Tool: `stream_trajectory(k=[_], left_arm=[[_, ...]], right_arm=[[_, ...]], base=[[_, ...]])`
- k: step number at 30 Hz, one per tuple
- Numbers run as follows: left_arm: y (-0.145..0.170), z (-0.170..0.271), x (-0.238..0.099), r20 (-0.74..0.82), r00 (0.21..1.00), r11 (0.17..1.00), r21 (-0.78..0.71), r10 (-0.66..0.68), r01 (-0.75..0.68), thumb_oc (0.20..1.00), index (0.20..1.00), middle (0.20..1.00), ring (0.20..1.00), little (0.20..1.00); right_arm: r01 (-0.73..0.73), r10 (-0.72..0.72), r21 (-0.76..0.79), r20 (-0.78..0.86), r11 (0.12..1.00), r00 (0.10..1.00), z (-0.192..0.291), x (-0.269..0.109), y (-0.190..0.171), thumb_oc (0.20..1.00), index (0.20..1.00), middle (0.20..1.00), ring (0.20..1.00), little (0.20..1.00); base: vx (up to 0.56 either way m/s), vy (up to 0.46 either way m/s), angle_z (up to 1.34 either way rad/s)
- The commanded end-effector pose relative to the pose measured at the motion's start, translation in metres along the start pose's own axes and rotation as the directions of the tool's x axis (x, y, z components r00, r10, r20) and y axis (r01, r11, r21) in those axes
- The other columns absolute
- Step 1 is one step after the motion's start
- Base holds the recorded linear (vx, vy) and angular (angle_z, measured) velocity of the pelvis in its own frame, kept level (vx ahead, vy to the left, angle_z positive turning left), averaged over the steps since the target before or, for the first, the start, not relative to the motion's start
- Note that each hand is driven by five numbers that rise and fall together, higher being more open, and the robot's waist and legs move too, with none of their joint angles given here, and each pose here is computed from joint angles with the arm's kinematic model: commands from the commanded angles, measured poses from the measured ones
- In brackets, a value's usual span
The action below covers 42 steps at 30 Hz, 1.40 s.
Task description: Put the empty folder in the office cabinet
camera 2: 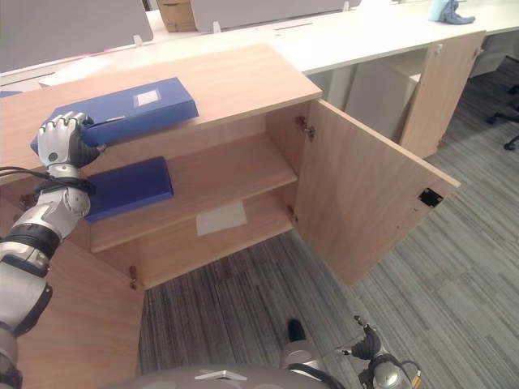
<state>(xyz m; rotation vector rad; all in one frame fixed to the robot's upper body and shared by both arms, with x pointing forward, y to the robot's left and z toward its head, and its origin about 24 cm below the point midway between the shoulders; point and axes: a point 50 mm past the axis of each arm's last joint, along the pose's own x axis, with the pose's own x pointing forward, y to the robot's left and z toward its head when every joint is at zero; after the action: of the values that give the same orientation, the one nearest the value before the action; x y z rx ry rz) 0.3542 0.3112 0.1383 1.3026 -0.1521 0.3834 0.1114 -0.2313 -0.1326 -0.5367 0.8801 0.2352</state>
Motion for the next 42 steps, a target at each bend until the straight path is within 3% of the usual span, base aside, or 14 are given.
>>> stream_trajectory(k=[1,2,6,7,11,12,14,17,18,21,22,28,30,42], left_arm=[[0.043,0.023,0.020,0.050,0.977,0.932,-0.313,0.208,-0.183,0.200,0.200,0.200,0.200,0.200],[0.043,0.023,0.020,0.050,0.977,0.932,-0.313,0.208,-0.183,0.200,0.200,0.200,0.200,0.200],[0.037,0.042,0.008,0.109,0.978,0.832,-0.547,0.180,-0.092,0.200,0.200,0.200,0.200,0.200],[0.029,0.047,-0.001,0.142,0.980,0.748,-0.664,0.139,-0.010,0.200,0.200,0.200,0.200,0.200],[0.016,0.056,-0.021,0.198,0.977,0.620,-0.777,0.080,0.107,0.200,0.200,0.200,0.200,0.200],[0.011,0.059,-0.029,0.208,0.976,0.562,-0.816,0.062,0.138,0.200,0.200,0.200,0.200,0.200],[-0.008,0.062,-0.057,0.240,0.971,0.362,-0.905,0.000,0.224,0.200,0.200,0.200,0.200,0.200],[-0.016,0.061,-0.075,0.252,0.967,0.217,-0.943,-0.023,0.251,0.200,0.200,0.200,0.200,0.200],[-0.022,0.062,-0.088,0.270,0.962,0.119,-0.954,-0.046,0.274,0.200,0.200,0.200,0.200,0.200],[-0.031,0.057,-0.110,0.279,0.957,0.009,-0.960,-0.077,0.280,0.200,0.200,0.200,0.200,0.200],[-0.039,0.054,-0.131,0.300,0.948,-0.072,-0.953,-0.105,0.294,0.200,0.200,0.200,0.200,0.200],[-0.054,0.051,-0.167,0.367,0.907,-0.170,-0.926,-0.207,0.336,0.200,0.200,0.200,0.200,0.200],[-0.057,0.052,-0.172,0.389,0.894,-0.168,-0.919,-0.224,0.358,0.200,0.200,0.200,0.200,0.200],[-0.051,0.069,-0.175,0.547,0.793,-0.036,-0.828,-0.269,0.559,0.200,0.200,0.200,0.200,0.200]], right_arm=[[0.084,-0.081,-0.028,0.108,0.996,0.991,0.022,0.003,-0.031,1.000,1.000,1.000,1.000,1.000],[0.084,-0.081,-0.028,0.108,0.996,0.991,0.022,0.003,-0.031,1.000,1.000,1.000,1.000,1.000],[0.050,-0.053,0.029,0.115,0.998,0.992,0.031,0.004,-0.025,1.000,1.000,1.000,1.000,1.000],[0.028,-0.032,0.042,0.102,0.999,0.994,0.032,0.005,-0.021,1.000,1.000,1.000,1.000,1.000],[-0.013,0.007,0.051,0.105,0.999,0.994,0.040,0.007,-0.015,1.000,1.000,1.000,1.000,1.000],[-0.031,0.025,0.054,0.109,0.998,0.994,0.043,0.008,-0.013,1.000,1.000,1.000,1.000,1.000],[-0.081,0.068,0.078,0.158,0.994,0.985,0.056,0.009,-0.005,1.000,1.000,1.000,1.000,1.000],[-0.113,0.090,0.104,0.201,0.988,0.975,0.065,0.009,-0.002,1.000,1.000,1.000,1.000,1.000],[-0.140,0.106,0.125,0.246,0.982,0.963,0.074,0.008,-0.002,1.000,1.000,1.000,1.000,1.000],[-0.179,0.119,0.166,0.319,0.970,0.940,0.091,0.006,-0.004,1.000,1.000,1.000,1.000,1.000],[-0.211,0.121,0.196,0.393,0.958,0.912,0.109,0.001,-0.007,1.000,1.000,1.000,1.000,1.000],[-0.318,0.140,0.248,0.544,0.915,0.827,0.149,-0.010,-0.015,1.000,1.000,1.000,1.000,1.000],[-0.350,0.153,0.253,0.570,0.902,0.807,0.156,-0.012,-0.015,1.000,1.000,1.000,1.000,1.000],[-0.502,0.183,0.253,0.724,0.827,0.665,0.213,-0.029,-0.028,1.000,1.000,1.000,1.000,1.000]], base=[[-0.05,-0.021,0.06],[-0.06,-0.022,0.11],[-0.04,-0.032,0.20],[-0.03,-0.037,0.23],[-0.02,-0.030,0.17],[-0.02,-0.033,0.18],[-0.01,-0.026,0.20],[0.00,-0.007,0.19],[0.00,-0.006,0.15],[0.01,-0.006,0.13],[0.01,-0.004,0.24],[0.00,-0.003,0.14],[0.00,-0.003,0.06],[0.00,0.000,0.00]])
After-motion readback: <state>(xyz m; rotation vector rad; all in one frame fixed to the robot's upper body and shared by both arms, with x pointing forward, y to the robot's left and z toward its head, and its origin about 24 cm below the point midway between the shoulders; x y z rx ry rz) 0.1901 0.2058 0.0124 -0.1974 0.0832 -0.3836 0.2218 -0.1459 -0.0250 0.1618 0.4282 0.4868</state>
